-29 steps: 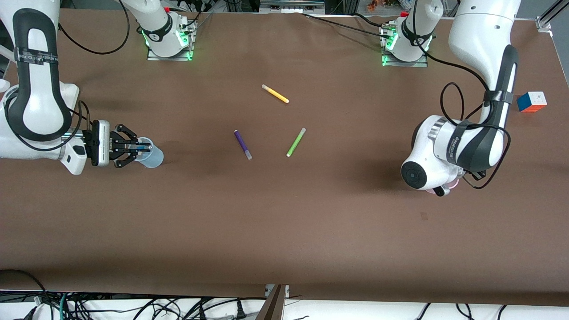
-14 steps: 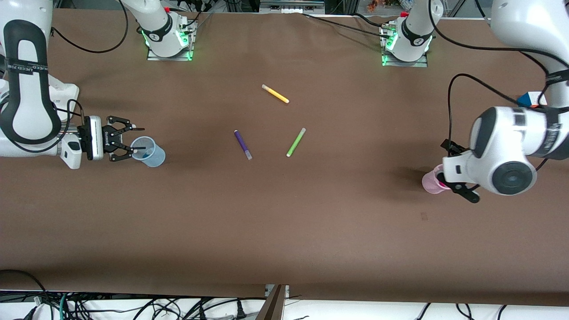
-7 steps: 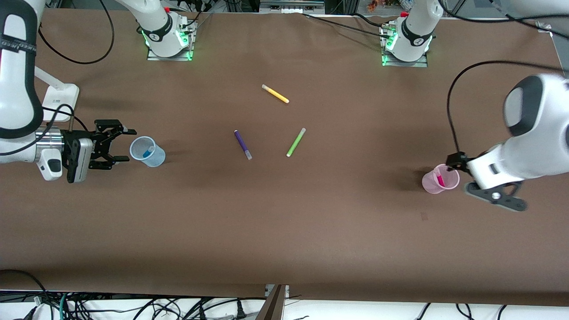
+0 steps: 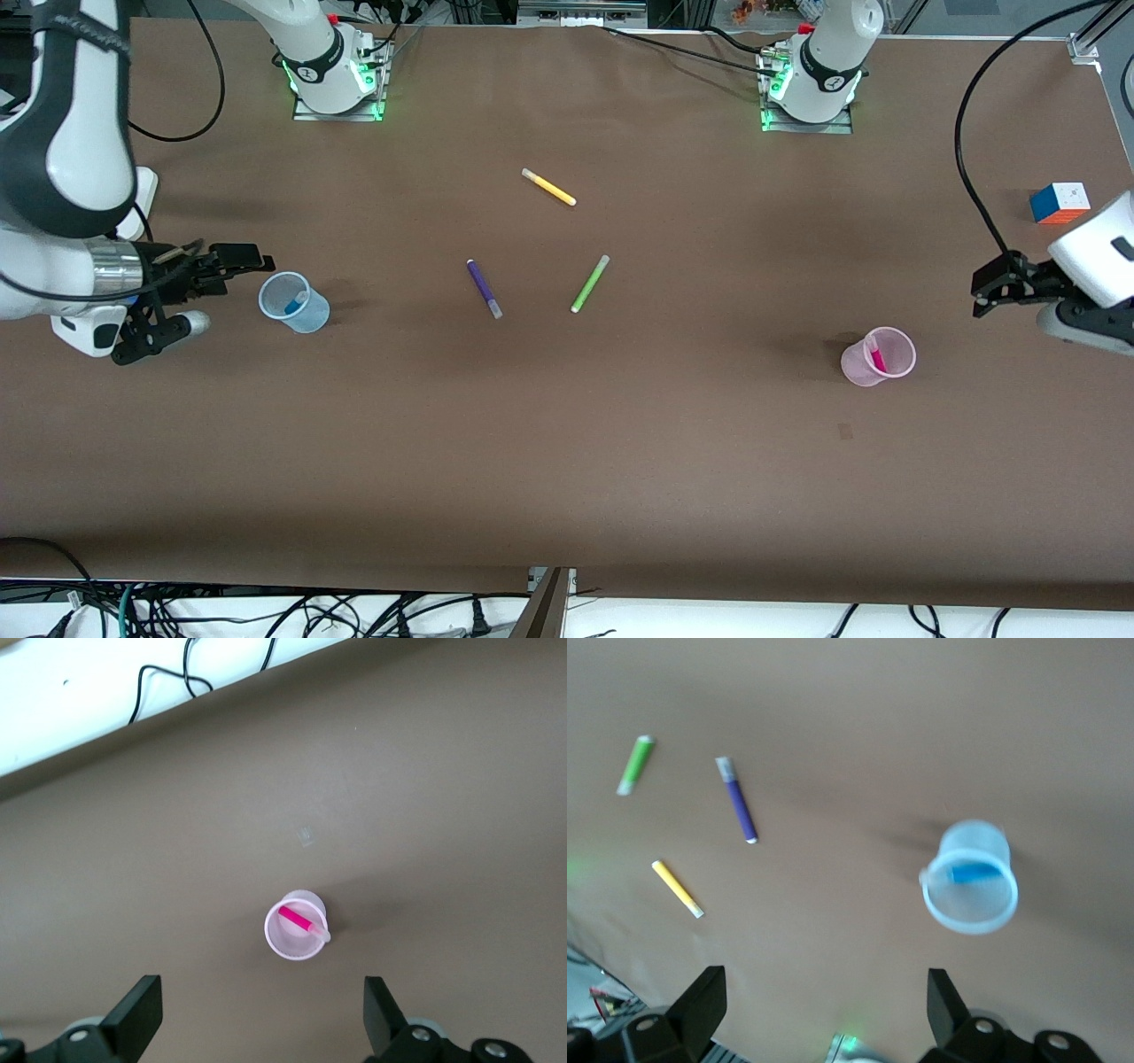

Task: Place pink and blue markers in matching cups

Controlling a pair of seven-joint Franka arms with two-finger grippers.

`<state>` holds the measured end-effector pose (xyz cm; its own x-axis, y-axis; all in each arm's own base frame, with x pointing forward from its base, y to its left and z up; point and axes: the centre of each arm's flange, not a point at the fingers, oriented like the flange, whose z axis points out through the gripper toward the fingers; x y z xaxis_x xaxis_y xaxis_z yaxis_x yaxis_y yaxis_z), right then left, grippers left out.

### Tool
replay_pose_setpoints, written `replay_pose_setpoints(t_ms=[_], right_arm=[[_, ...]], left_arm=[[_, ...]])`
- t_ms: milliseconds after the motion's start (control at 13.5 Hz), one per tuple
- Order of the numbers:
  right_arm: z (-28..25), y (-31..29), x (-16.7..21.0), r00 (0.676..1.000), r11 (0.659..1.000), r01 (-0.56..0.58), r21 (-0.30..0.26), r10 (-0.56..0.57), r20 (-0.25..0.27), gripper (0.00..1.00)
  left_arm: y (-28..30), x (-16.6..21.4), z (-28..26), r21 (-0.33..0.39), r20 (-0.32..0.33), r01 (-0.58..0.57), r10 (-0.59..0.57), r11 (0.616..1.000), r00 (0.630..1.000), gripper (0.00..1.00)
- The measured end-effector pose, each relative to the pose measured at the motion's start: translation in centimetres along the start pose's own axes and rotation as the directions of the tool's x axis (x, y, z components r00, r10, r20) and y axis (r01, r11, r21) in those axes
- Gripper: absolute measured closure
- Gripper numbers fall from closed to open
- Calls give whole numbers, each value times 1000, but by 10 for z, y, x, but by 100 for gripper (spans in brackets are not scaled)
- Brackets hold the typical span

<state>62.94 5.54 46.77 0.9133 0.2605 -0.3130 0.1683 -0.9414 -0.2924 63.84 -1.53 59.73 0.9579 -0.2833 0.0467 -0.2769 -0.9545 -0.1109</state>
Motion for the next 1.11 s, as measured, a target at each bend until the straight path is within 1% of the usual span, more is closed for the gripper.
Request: replay_pose_setpoints(t_ms=[148,222,370,444,519,667,889,963,1111], right_arm=[[-6,-22,-3,989,989,-144,-31,145,23,0],[-11,-26,-7,980,979,-197,-44,198,21,0],[-24,-35,-19,967,961,-253,-106,255,2,0],[-32,-43,-28,962,953,-271,-138,272,-9,0],[-39,-51,-39,957,945,-289,-156,289,-20,0],[-55,-62,-66,947,932,-320,-170,317,-45,0],[-69,-61,-107,942,929,-335,-161,328,-69,0],[-72,-57,-117,939,927,-342,-153,333,-80,0],[-79,-47,-133,932,923,-358,-142,343,-117,0]], left_arm=[[11,-24,8,-4,10,64,-64,998,998,0],[17,-37,12,-4,19,75,-75,997,997,0],[18,-55,16,-11,30,78,-78,997,997,0],[15,-61,17,-32,31,67,-66,997,997,0],[9,-65,19,-58,29,60,-58,996,998,0],[0,-70,24,-88,36,79,-76,993,996,0],[22,-69,23,-94,83,157,-149,983,985,0],[29,-69,22,-94,87,154,-146,984,985,0],[35,-69,18,-93,80,129,-122,987,989,0]])
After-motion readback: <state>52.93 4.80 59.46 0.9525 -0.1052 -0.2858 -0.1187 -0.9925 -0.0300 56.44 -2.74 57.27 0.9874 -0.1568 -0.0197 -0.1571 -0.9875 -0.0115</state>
